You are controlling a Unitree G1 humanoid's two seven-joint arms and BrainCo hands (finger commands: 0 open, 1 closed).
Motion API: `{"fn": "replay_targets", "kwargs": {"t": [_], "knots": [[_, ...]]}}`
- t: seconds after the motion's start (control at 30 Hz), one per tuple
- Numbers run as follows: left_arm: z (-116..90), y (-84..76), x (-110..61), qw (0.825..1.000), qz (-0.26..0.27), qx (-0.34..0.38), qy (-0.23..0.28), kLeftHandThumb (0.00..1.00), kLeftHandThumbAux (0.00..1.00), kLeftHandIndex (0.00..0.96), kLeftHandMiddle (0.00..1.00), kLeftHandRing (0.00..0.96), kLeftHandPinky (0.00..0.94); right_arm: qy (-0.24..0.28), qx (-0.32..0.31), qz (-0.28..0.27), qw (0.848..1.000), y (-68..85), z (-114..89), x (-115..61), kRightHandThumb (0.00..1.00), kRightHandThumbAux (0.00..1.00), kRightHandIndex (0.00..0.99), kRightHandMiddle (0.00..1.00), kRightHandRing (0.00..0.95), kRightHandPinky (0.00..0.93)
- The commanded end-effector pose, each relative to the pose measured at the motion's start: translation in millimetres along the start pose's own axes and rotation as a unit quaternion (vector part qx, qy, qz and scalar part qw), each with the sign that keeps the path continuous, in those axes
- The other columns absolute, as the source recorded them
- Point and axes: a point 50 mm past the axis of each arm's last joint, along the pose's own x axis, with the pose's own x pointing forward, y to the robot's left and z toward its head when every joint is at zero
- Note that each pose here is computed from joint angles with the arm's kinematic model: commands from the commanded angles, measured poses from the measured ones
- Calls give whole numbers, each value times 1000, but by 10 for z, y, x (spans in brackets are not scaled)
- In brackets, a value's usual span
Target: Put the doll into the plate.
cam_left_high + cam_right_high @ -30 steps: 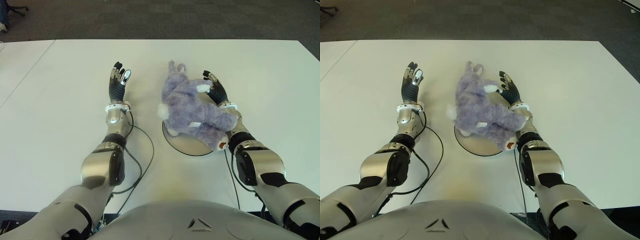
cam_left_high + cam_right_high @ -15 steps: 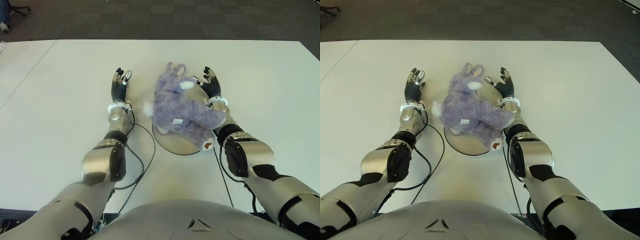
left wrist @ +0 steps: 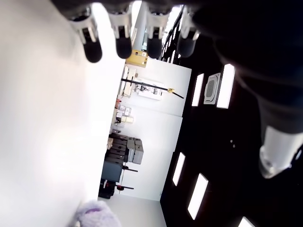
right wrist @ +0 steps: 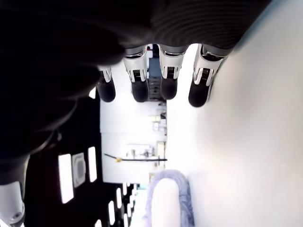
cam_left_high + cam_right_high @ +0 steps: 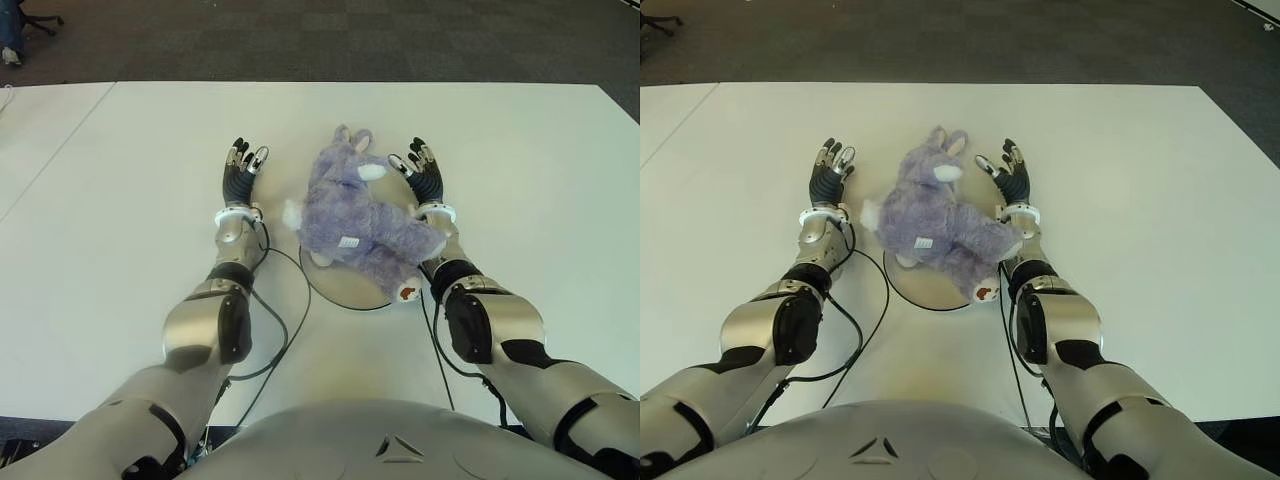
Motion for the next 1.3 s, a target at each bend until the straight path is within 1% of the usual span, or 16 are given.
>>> {"fn": "replay_targets", "kwargs": {"t": [0.03, 0.17, 0.3, 0.33, 0.47, 0.53, 0.6, 0.67, 0.77, 0.83, 1.07, 1.27, 1.3], "knots": [[-715, 197, -464, 986, 12, 45, 158, 0, 667, 23, 59, 68, 130, 95, 56, -39, 993, -87, -515, -313, 0, 588, 68, 60, 31, 24], [-706, 86, -448, 984, -12, 87, 153, 0, 718, 21, 66, 83, 139, 92, 94, -62, 989, -71, -546, -353, 0, 586, 78, 66, 36, 27], [-716, 60, -453, 982, -22, 104, 155, 0, 750, 14, 62, 84, 128, 93, 119, -75, 986, -45, -595, -407, 0, 576, 77, 67, 39, 29], [-715, 62, -453, 982, -23, 105, 155, 0, 752, 13, 61, 82, 124, 92, 125, -77, 985, -36, -600, -416, 0, 575, 77, 67, 39, 30], [-719, 98, -457, 981, -25, 106, 160, 0, 769, 5, 46, 67, 101, 109, 149, -79, 980, 22, -739, -553, 0, 570, 77, 67, 42, 48], [-717, 117, -455, 982, -20, 100, 162, 0, 777, 1, 42, 63, 100, 130, 153, -75, 977, 38, -854, -658, 0, 572, 78, 68, 45, 54], [-709, 169, -450, 982, -11, 88, 165, 0, 783, 0, 36, 57, 92, 144, 164, -73, 973, 56, -905, -701, 0, 578, 87, 75, 51, 55], [-699, 205, -442, 983, -6, 79, 166, 0, 785, 0, 33, 54, 88, 146, 172, -72, 972, 68, -901, -690, 0, 581, 92, 80, 54, 54], [-695, 296, -433, 981, 14, 63, 181, 0, 787, 2, 28, 47, 87, 137, 182, -76, 971, 20, -789, -553, 0, 593, 95, 84, 56, 45], [-696, 308, -429, 981, 23, 57, 186, 0, 785, 5, 27, 46, 91, 137, 186, -77, 970, 23, -763, -521, 0, 595, 92, 83, 55, 43], [-701, 284, -430, 981, 29, 49, 184, 0, 765, 17, 33, 48, 103, 154, 186, -82, 967, 32, -792, -531, 0, 600, 92, 87, 57, 39], [-706, 273, -434, 982, 31, 44, 183, 0, 743, 25, 45, 53, 103, 162, 168, -81, 969, 38, -807, -540, 0, 632, 103, 95, 63, 45], [-708, 271, -436, 982, 31, 43, 183, 0, 742, 24, 46, 52, 95, 163, 166, -81, 969, 38, -809, -542, 0, 656, 109, 100, 68, 55]]}}
